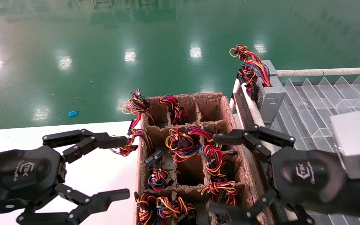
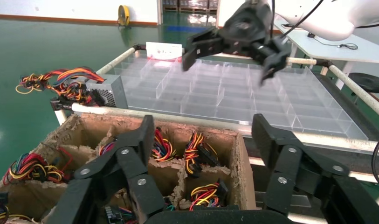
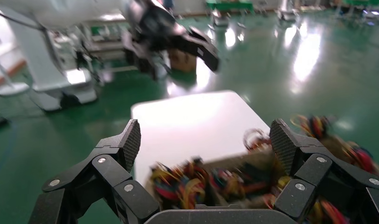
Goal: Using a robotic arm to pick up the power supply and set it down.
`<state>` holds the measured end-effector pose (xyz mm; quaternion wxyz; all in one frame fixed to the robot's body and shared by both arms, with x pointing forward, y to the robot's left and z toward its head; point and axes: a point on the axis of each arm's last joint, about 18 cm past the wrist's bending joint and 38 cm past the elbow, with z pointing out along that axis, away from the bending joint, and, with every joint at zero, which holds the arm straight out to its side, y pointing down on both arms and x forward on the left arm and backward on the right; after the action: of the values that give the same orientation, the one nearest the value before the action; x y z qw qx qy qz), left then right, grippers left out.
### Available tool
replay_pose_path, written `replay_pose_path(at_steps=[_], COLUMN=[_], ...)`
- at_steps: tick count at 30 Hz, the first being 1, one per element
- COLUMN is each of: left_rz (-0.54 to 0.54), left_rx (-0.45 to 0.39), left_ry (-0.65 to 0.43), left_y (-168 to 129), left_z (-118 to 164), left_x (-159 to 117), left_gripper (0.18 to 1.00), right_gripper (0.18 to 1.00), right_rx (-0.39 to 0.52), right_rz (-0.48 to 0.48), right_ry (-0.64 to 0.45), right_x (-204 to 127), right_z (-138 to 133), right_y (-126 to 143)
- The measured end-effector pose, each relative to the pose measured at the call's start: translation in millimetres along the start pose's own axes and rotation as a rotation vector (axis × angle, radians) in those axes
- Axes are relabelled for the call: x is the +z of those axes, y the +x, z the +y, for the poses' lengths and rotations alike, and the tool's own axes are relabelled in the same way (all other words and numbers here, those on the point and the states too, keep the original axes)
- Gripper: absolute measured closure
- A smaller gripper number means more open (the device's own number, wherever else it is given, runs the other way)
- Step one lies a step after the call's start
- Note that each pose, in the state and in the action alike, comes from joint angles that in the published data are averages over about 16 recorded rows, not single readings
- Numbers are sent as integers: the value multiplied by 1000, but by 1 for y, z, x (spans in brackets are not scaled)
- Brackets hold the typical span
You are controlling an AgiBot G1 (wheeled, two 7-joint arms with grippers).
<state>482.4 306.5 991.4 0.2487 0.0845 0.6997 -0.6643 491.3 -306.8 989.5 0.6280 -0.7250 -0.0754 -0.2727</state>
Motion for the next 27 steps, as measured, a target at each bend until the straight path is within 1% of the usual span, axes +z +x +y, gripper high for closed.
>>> replay_pose_path(at_steps=[5,7,14,21,27], left_rz=[0,0,0,0,0], left_rx=[0,0,0,0,0], left_ry=[0,0,0,0,0], left_y=[0,0,0,0,0], left_z=[0,0,0,0,0], left_x=[0,0,0,0,0], left_gripper=[430,482,650,795,884], right_gripper=[179,179,179,180,190], right_rx=[11,21,83,142,167], right_rz=[38,52,76,76,70], right_ry=[-100,-141,-260,-318,-342], right_x=[0,0,-1,0,3], right_z=[15,22,49,69,80], right_y=[9,12,17,15,13])
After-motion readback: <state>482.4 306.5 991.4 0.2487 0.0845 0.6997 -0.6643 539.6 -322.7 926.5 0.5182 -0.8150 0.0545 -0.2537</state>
